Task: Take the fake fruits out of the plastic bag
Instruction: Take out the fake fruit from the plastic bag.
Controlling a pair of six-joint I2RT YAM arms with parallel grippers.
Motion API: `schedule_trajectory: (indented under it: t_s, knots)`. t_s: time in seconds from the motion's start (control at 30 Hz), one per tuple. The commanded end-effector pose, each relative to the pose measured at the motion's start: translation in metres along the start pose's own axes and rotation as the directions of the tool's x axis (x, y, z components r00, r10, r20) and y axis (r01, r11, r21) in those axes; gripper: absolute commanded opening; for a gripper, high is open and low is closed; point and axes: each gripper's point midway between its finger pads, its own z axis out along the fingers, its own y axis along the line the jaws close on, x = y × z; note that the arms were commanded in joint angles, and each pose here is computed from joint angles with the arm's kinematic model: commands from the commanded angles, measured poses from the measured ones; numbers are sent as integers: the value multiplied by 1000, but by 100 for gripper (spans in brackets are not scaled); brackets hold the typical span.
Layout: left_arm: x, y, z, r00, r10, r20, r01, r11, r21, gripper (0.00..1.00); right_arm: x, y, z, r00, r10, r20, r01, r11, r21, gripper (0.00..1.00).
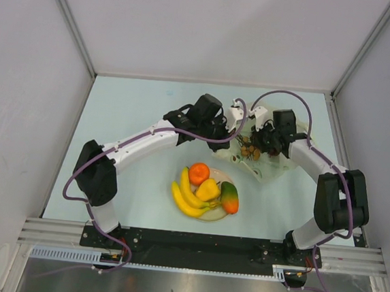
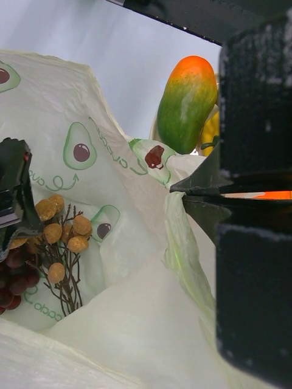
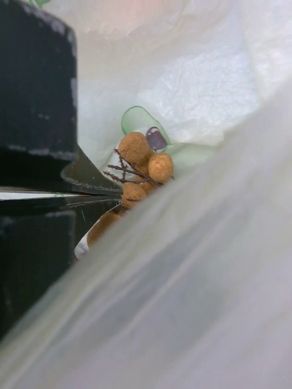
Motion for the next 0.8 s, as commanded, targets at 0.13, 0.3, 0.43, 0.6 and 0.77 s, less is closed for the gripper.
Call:
schedule_trajectory:
  t_s: [0.13,0.3,0.43,0.6,0.77]
  knots:
    - [-19,-3,-4,999,28,42,-29,1000,10,0,-59,-34,-24,987,18,160,-36,993,111,52]
    - [-21,-3,-3,999,27,44,-28,999,15,0,-34,-37,-4,996,58,69,-64,993,96,56]
    - [-21,-2,-4,999,31,44,-31,999,5,0,-21,-39,3,991,132,38,-134,989,67,51]
    - [-19,-2,-4,999,33,41,-33,999,4,0,-5,-38,8,988,150,-17,-149,987,68,52]
    - [-19,0,-1,999,29,37,-29,1000,5,0,-2,-33,7,987,159,-32,-159,987,30,39]
